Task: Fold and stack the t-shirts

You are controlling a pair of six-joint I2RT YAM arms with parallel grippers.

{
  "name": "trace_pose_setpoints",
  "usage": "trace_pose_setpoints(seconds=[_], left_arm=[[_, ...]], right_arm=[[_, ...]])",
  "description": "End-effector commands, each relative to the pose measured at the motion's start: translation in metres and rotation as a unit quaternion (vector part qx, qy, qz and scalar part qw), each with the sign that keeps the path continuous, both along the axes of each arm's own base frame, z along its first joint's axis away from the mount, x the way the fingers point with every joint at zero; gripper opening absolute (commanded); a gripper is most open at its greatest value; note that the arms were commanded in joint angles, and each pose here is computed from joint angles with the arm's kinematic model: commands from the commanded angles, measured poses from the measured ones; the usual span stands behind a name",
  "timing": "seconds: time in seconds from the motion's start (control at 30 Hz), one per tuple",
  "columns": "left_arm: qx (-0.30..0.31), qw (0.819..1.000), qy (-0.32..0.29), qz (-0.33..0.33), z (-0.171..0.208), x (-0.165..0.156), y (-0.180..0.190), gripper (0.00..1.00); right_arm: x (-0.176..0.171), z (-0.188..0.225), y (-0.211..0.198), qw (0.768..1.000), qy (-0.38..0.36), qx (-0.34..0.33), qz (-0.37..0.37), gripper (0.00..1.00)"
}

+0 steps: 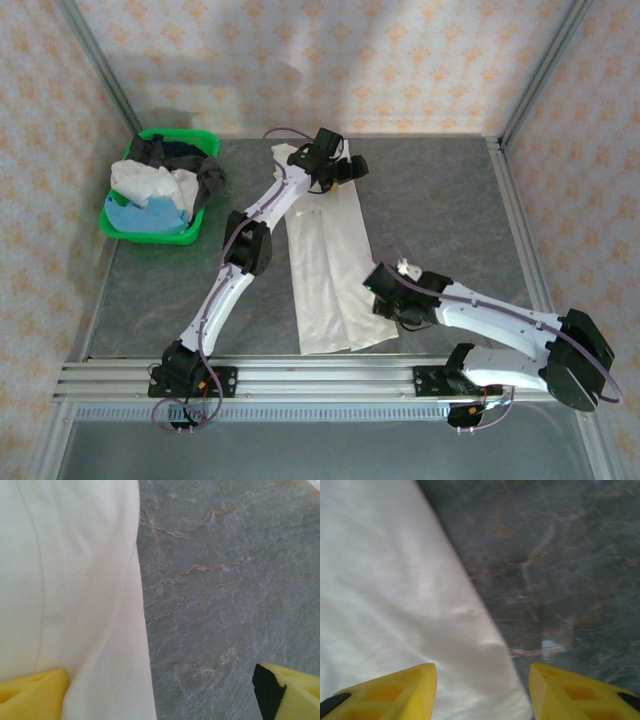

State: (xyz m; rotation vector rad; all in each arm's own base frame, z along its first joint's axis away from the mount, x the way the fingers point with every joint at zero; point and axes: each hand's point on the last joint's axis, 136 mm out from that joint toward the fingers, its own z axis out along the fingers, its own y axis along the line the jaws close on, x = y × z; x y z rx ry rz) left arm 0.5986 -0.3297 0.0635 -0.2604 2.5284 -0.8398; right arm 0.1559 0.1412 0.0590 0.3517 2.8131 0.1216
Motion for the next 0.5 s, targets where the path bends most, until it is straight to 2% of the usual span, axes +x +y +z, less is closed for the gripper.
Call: trace_pose_setpoints(seconds=[0.0, 0.1, 0.17, 0.3, 0.47], left_arm=[[0.012, 1.0, -0.023, -0.014, 0.066, -0.017, 0.004, 1.0], [0.053, 0.998, -0.04, -0.005, 0.109, -0.034, 0.026, 1.0], [0.089, 0.995, -0.039, 0.005, 0.125, -0.051, 0.046, 1.0], [0.139, 0.99, -0.027, 0.022, 0.136, -0.093, 0.082, 1.0], [0.166, 0.985, -0.001, 0.04, 0.128, -0.167, 0.126, 0.99]], right_arm=[[-0.014, -0.023, -0.016, 0.999, 0.028, -0.03, 0.008, 0.52], [-0.017, -0.035, -0.007, 0.999, 0.046, -0.016, 0.015, 0.48], [-0.021, -0.043, -0.004, 0.998, 0.06, -0.015, 0.016, 0.42], [-0.03, -0.045, 0.0, 0.998, 0.068, -0.014, 0.005, 0.37], [-0.045, -0.046, 0.011, 0.997, 0.081, -0.008, -0.002, 0.33]])
